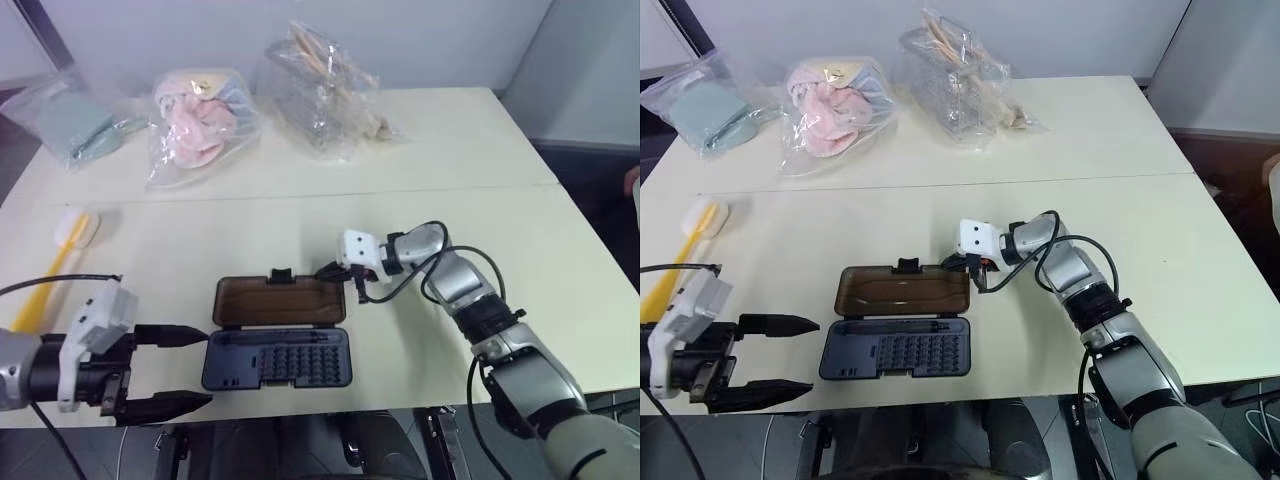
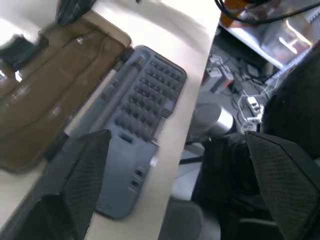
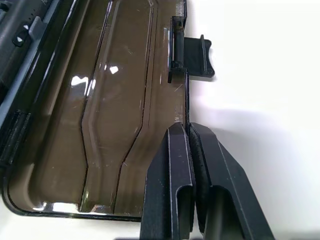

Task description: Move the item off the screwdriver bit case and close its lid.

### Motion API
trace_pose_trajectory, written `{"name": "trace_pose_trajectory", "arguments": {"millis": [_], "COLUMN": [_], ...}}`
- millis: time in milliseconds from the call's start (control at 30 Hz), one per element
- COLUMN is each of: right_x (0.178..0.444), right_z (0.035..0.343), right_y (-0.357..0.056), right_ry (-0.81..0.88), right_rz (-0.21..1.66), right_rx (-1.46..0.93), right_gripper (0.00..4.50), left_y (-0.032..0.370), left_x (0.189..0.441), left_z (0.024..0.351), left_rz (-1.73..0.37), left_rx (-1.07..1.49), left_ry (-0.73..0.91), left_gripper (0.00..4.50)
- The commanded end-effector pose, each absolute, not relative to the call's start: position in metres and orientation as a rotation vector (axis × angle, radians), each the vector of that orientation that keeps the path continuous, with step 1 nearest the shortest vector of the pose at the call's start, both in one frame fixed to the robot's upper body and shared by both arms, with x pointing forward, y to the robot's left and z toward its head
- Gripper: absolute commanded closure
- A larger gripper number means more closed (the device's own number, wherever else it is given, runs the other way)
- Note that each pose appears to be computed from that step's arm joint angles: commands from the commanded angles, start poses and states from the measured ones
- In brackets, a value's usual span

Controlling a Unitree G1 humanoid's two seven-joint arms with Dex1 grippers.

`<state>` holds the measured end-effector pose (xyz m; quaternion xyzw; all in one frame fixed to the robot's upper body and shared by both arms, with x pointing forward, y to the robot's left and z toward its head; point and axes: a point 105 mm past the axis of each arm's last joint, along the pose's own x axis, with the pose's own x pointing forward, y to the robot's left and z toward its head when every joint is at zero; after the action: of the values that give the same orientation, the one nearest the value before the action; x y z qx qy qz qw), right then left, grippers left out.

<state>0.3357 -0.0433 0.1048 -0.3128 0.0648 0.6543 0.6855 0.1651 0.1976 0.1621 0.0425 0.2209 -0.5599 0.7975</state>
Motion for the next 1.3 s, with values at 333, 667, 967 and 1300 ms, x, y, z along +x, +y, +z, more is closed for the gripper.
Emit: {"name": "trace_pose_trajectory", "arguments": {"millis": [333,667,967,1300], "right_x": [0.328,0.357,0.355,0.356], "right_z": [0.112,0.116,0.111,0.113], "right_y": [-0.031,-0.036,-0.038,-0.037], "right_ry": [0.084,0.087,0.076,0.064], "right_rz": [1.473,1.345,1.368,1.367], "right_rx": [-0.746,-0.776,-0.81,-0.813], "right_gripper": [4.5,4.5,4.5,4.5], "left_y": [0.207,0.202,0.206,0.205], "left_x": [0.163,0.172,0.197,0.202], "left_z": [0.114,0.098,0.107,0.09], "left_rz": [-1.229,-1.235,-1.139,-1.117], "left_rx": [0.3,0.295,0.261,0.263], "left_ry": [0.533,0.519,0.466,0.508], "left_gripper": [4.42,4.42,4.42,4.42]}}
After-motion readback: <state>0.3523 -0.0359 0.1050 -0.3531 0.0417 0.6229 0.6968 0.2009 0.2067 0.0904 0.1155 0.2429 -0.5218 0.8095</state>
